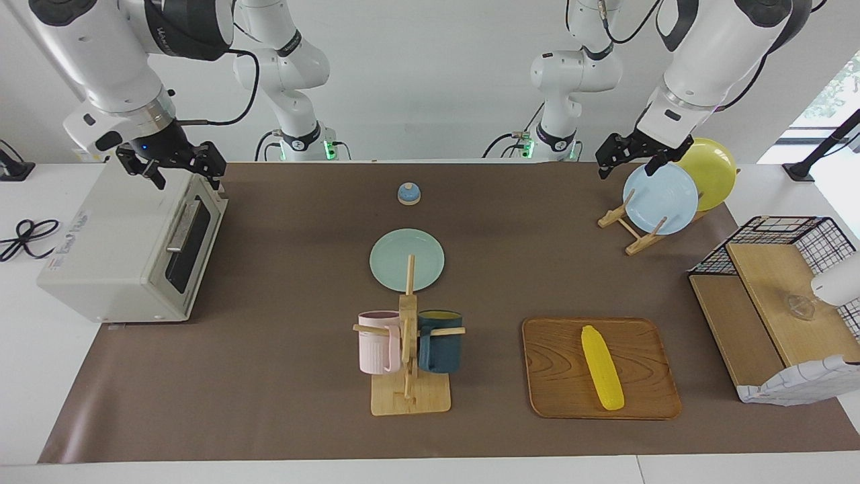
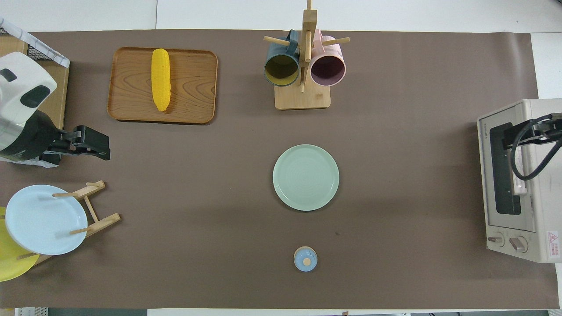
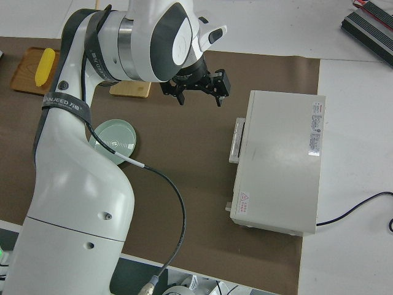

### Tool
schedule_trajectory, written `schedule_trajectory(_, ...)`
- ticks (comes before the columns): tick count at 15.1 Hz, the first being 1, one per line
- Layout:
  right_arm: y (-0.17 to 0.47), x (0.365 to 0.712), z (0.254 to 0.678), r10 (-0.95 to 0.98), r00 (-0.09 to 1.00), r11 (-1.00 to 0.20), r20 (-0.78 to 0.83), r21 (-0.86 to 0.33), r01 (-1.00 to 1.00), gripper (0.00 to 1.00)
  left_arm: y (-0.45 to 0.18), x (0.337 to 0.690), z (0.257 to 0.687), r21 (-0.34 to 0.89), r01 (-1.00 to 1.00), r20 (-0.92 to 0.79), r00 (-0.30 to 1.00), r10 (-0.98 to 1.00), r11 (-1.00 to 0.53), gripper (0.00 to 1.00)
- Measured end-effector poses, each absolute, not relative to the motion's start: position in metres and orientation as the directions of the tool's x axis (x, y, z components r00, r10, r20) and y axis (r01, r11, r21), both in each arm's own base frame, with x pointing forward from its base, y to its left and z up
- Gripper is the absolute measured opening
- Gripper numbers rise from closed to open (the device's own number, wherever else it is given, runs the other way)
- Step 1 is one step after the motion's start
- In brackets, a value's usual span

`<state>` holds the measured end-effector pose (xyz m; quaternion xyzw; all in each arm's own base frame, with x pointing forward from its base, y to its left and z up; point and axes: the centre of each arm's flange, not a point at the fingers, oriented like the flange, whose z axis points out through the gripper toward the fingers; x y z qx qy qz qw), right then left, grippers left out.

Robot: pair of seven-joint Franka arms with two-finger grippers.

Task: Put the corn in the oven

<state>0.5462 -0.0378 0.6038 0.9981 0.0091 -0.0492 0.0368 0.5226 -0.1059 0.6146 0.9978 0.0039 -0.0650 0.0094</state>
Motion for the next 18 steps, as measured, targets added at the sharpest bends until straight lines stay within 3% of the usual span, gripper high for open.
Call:
schedule_trajectory(8,-0.038,0.546,0.604,0.015,0.995,-0.997,-0.098,0.073,0.022,1.0,-0.106,0.523,0.615,0.019,0.009,-0.126,0.992,0.006,-1.0,1.0)
schedule_trajectory(12,-0.038,0.546,0.604,0.015,0.995,-0.997,-0.098,0.073,0.022,1.0,-0.109,0.536,0.617,0.038,0.018,-0.034,0.999,0.016,-0.999,1.0)
schedule_trajectory(15,-0.037,0.546,0.604,0.015,0.995,-0.997,-0.098,0.073,0.022,1.0,-0.119,0.558,0.588,0.043,0.007,-0.039,0.999,0.006,-0.999,1.0)
schedule_trajectory(18,-0.037,0.546,0.604,0.015,0.995,-0.997,-0.098,0.068,0.022,1.0,-0.134,0.605,0.525,0.049,-0.011,-0.091,0.996,-0.016,-0.999,1.0)
